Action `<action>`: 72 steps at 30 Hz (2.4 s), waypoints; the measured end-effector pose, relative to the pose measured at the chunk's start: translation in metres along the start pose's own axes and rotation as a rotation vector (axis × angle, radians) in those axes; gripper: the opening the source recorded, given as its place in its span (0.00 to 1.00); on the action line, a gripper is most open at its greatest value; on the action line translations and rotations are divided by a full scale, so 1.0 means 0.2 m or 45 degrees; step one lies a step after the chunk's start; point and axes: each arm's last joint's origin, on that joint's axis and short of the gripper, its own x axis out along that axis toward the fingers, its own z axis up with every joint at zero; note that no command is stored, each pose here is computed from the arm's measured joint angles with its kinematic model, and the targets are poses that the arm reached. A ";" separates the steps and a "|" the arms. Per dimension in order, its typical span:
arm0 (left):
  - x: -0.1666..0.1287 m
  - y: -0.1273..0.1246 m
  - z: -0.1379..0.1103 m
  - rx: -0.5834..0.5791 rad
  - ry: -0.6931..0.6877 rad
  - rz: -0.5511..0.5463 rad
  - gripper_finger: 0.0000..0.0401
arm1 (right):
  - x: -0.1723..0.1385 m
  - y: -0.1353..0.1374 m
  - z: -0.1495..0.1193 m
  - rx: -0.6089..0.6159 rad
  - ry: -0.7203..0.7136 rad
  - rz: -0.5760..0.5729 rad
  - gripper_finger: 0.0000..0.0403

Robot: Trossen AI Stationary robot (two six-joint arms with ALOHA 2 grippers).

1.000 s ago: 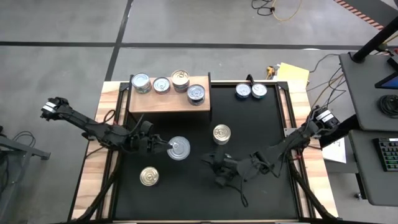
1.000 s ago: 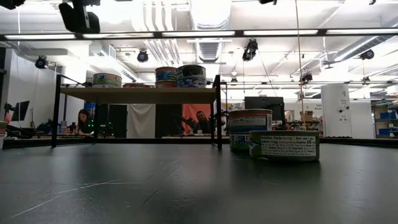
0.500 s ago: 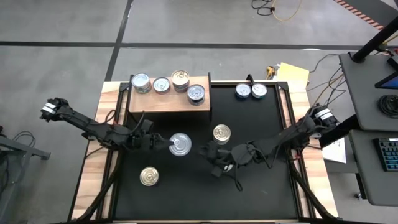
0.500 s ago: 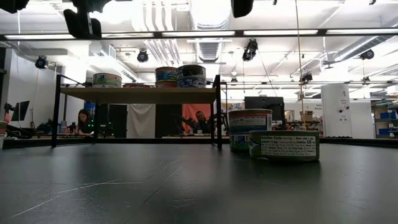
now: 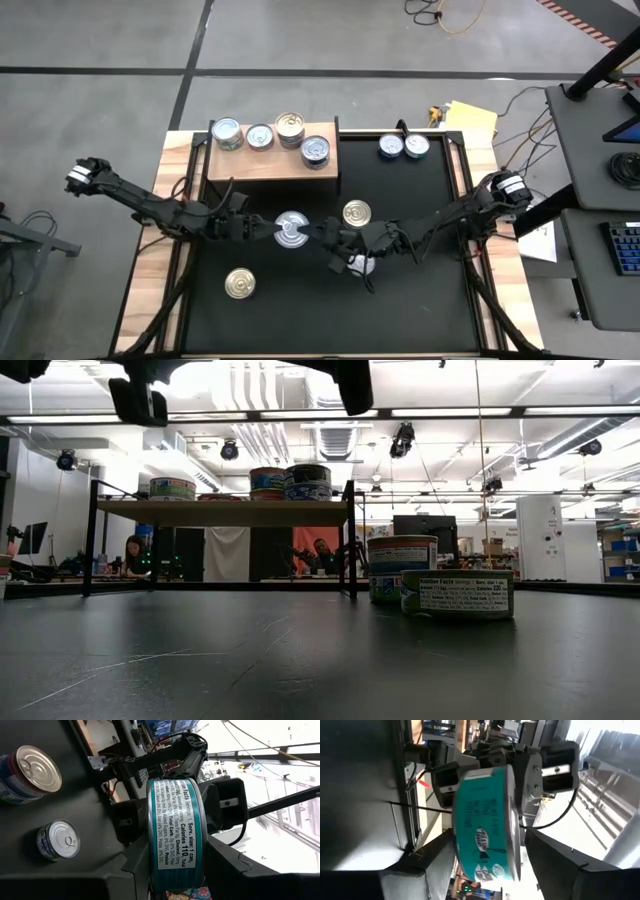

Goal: Stack canned seafood by type on shelf
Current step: Put the green/blue tuna can on the shelf

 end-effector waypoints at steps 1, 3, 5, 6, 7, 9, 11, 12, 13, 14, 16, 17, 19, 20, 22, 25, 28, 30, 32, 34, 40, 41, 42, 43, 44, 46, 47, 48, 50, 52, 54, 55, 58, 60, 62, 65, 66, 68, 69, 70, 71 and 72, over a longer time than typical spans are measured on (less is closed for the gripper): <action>0.01 0.00 0.00 -0.009 0.001 0.000 0.31 | 0.01 0.01 0.00 -0.018 0.001 0.004 0.56; 0.01 0.01 -0.01 -0.020 0.007 0.004 0.31 | 0.02 0.02 0.01 -0.044 0.002 0.011 0.52; 0.02 0.01 -0.01 -0.017 0.006 0.005 0.32 | 0.03 0.02 0.01 -0.064 0.001 0.012 0.47; 0.02 0.01 -0.01 -0.015 0.006 0.005 0.33 | 0.03 0.03 0.02 -0.085 0.000 0.016 0.44; 0.02 0.01 -0.01 -0.006 0.003 0.005 0.35 | 0.04 0.03 0.02 -0.095 0.001 0.017 0.40; 0.01 0.01 -0.01 0.025 0.001 0.004 0.42 | 0.05 0.02 0.02 -0.086 0.007 0.003 0.33; 0.01 0.00 0.00 0.066 0.000 -0.002 0.49 | 0.05 0.02 0.02 -0.091 0.010 0.011 0.32; 0.01 0.00 0.00 0.088 -0.002 -0.005 0.52 | 0.05 0.02 0.02 -0.089 0.012 0.009 0.32; 0.00 0.00 0.00 0.115 -0.002 -0.006 0.55 | 0.05 0.02 0.03 -0.089 0.011 0.010 0.32; 0.00 -0.01 0.00 0.145 -0.005 -0.012 0.58 | 0.06 0.02 0.02 -0.083 0.012 0.008 0.32; -0.01 -0.03 0.01 0.220 -0.014 -0.032 0.63 | 0.06 0.00 0.02 -0.073 0.021 -0.005 0.32; -0.01 -0.04 0.02 0.264 -0.020 -0.044 0.65 | 0.05 -0.01 0.02 -0.067 0.031 -0.014 0.32; -0.03 -0.06 0.04 0.370 -0.035 -0.066 0.68 | 0.05 -0.03 0.01 -0.043 0.070 -0.045 0.32; -0.04 -0.08 0.05 0.433 -0.041 -0.070 0.69 | 0.05 -0.04 0.01 -0.031 0.090 -0.063 0.32; -0.06 -0.10 0.07 0.552 -0.045 -0.042 0.70 | 0.04 -0.06 0.00 -0.004 0.123 -0.089 0.32; -0.10 -0.11 0.10 0.752 -0.019 0.068 0.70 | 0.02 -0.12 -0.02 0.135 0.168 -0.179 0.32; -0.15 -0.14 0.13 0.943 0.044 0.192 0.71 | 0.01 -0.17 -0.07 0.238 0.196 -0.232 0.32; -0.18 -0.20 0.17 1.067 0.096 0.244 0.70 | 0.02 -0.18 -0.11 0.309 0.200 -0.241 0.32; -0.23 -0.26 0.21 1.173 0.147 0.315 0.70 | 0.04 -0.19 -0.16 0.395 0.217 -0.240 0.32; -0.26 -0.31 0.25 1.245 0.188 0.418 0.69 | 0.07 -0.19 -0.21 0.468 0.239 -0.207 0.32; -0.31 -0.35 0.30 1.392 0.211 0.689 0.64 | 0.17 -0.28 -0.39 0.901 0.217 0.008 0.32; -0.31 -0.35 0.30 1.410 0.212 0.723 0.64 | 0.18 -0.29 -0.42 0.973 0.199 0.069 0.32; -0.32 -0.34 0.30 1.425 0.212 0.753 0.63 | 0.19 -0.30 -0.46 1.050 0.181 0.124 0.32; -0.32 -0.33 0.30 1.437 0.218 0.773 0.62 | 0.20 -0.30 -0.49 1.117 0.166 0.168 0.32; -0.32 -0.33 0.30 1.449 0.214 0.792 0.62 | 0.22 -0.30 -0.51 1.176 0.148 0.198 0.32; -0.33 -0.32 0.30 1.462 0.220 0.815 0.61 | 0.25 -0.30 -0.55 1.240 0.167 0.238 0.32; -0.33 -0.32 0.30 1.469 0.228 0.823 0.61 | 0.27 -0.28 -0.56 1.234 0.188 0.266 0.32; -0.34 -0.32 0.31 1.470 0.226 0.824 0.61 | 0.30 -0.27 -0.56 1.230 0.194 0.271 0.32; -0.34 -0.32 0.31 1.475 0.220 0.832 0.60 | 0.34 -0.23 -0.55 1.201 0.224 0.315 0.32; -0.36 -0.33 0.32 1.472 0.215 0.828 0.60 | 0.40 -0.20 -0.54 1.145 0.308 0.302 0.32; -0.38 -0.34 0.33 1.472 0.216 0.831 0.60 | 0.43 -0.17 -0.54 1.067 0.411 0.307 0.32; -0.39 -0.36 0.34 1.466 0.210 0.829 0.60 | 0.46 -0.15 -0.54 1.039 0.453 0.305 0.32; -0.43 -0.38 0.37 1.459 0.192 0.833 0.60 | 0.52 -0.11 -0.54 0.980 0.541 0.310 0.32; -0.45 -0.40 0.39 1.447 0.174 0.816 0.60 | 0.56 -0.07 -0.54 0.935 0.599 0.303 0.32; -0.47 -0.41 0.40 1.437 0.159 0.803 0.60 | 0.60 -0.03 -0.53 0.872 0.655 0.320 0.32; -0.49 -0.41 0.41 1.428 0.144 0.791 0.60 | 0.64 0.01 -0.52 0.829 0.693 0.329 0.32; -0.49 -0.41 0.41 1.426 0.141 0.788 0.60 | 0.66 0.01 -0.52 0.824 0.706 0.332 0.32; -0.50 -0.41 0.41 1.428 0.140 0.786 0.60 | 0.68 0.02 -0.51 0.830 0.735 0.337 0.32; -0.50 -0.41 0.41 1.428 0.138 0.784 0.60 | 0.69 0.04 -0.51 0.824 0.760 0.345 0.32; -0.50 -0.41 0.42 1.428 0.138 0.783 0.60 | 0.70 0.04 -0.51 0.826 0.782 0.346 0.32; -0.50 -0.41 0.42 1.429 0.138 0.783 0.60 | 0.71 0.05 -0.51 0.825 0.793 0.357 0.32; -0.50 -0.41 0.41 1.431 0.140 0.785 0.60 | 0.72 0.06 -0.51 0.825 0.802 0.377 0.32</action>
